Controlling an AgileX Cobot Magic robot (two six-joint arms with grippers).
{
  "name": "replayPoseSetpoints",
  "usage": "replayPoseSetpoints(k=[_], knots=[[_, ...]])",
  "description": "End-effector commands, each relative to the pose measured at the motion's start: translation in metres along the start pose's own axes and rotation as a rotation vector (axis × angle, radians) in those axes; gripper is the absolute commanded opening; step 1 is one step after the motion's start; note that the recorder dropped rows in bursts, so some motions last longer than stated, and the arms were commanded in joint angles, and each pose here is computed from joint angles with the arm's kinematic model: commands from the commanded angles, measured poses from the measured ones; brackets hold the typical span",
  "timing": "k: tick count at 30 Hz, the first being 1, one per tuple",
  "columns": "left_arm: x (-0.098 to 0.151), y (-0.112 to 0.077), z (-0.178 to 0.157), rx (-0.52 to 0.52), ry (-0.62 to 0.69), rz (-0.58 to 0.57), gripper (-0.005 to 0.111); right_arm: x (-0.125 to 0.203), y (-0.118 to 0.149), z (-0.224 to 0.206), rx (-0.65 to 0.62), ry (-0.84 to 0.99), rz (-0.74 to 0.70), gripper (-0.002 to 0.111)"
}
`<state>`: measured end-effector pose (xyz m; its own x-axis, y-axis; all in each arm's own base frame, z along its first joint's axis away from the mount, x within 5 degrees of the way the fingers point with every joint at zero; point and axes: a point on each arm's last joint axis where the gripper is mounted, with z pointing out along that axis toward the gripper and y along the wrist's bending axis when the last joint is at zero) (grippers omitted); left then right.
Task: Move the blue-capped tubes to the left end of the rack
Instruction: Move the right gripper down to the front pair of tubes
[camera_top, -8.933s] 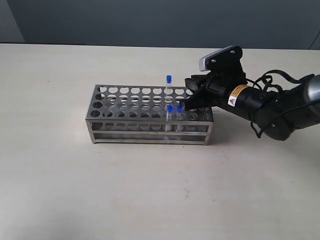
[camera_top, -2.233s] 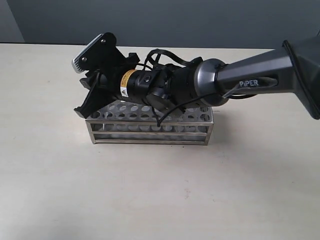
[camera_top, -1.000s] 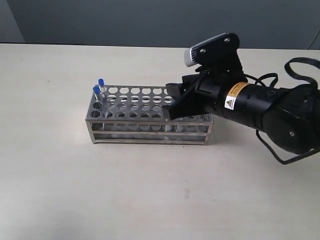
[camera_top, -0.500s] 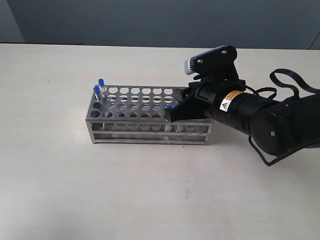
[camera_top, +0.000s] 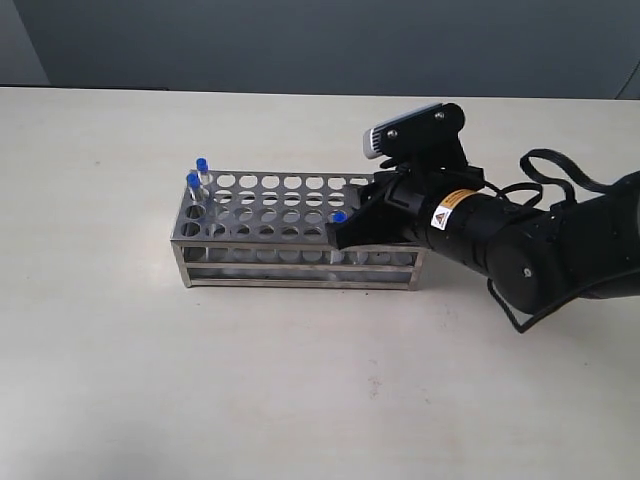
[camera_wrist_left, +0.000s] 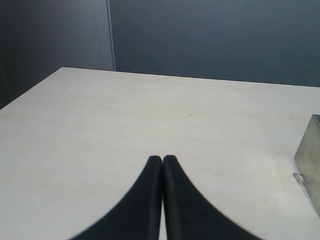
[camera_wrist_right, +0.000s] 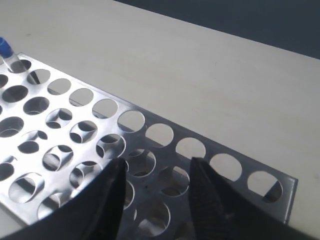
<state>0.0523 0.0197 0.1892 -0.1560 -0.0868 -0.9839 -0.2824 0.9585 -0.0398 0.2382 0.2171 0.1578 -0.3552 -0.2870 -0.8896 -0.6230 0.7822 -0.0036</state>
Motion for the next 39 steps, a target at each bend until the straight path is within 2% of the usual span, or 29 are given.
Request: replayPoseSetpoints(k=[1, 13, 21, 30, 39], knots=[[0.0, 0.0, 0.0, 0.002, -0.002, -0.002, 0.001, 0.011, -0.001, 0.002, -0.001, 0.074, -0.004, 0.041], [0.0, 0.0, 0.0, 0.002, -0.002, -0.002, 0.001, -0.003, -0.001, -0.007, -0.006, 0.014, 0.009, 0.041], [0.0, 0.0, 0.0, 0.002, -0.002, -0.002, 0.001, -0.024, 0.002, -0.02, -0.037, -0.083, -0.049, 0.041], [0.0, 0.0, 0.0, 0.002, -0.002, -0.002, 0.001, -0.011, 0.002, -0.02, -0.045, 0.046, -0.044, 0.041], [0.0, 0.0, 0.0, 0.002, -0.002, -0.002, 0.001, 0.01, -0.001, -0.055, -0.049, 0.018, -0.021, 0.041]])
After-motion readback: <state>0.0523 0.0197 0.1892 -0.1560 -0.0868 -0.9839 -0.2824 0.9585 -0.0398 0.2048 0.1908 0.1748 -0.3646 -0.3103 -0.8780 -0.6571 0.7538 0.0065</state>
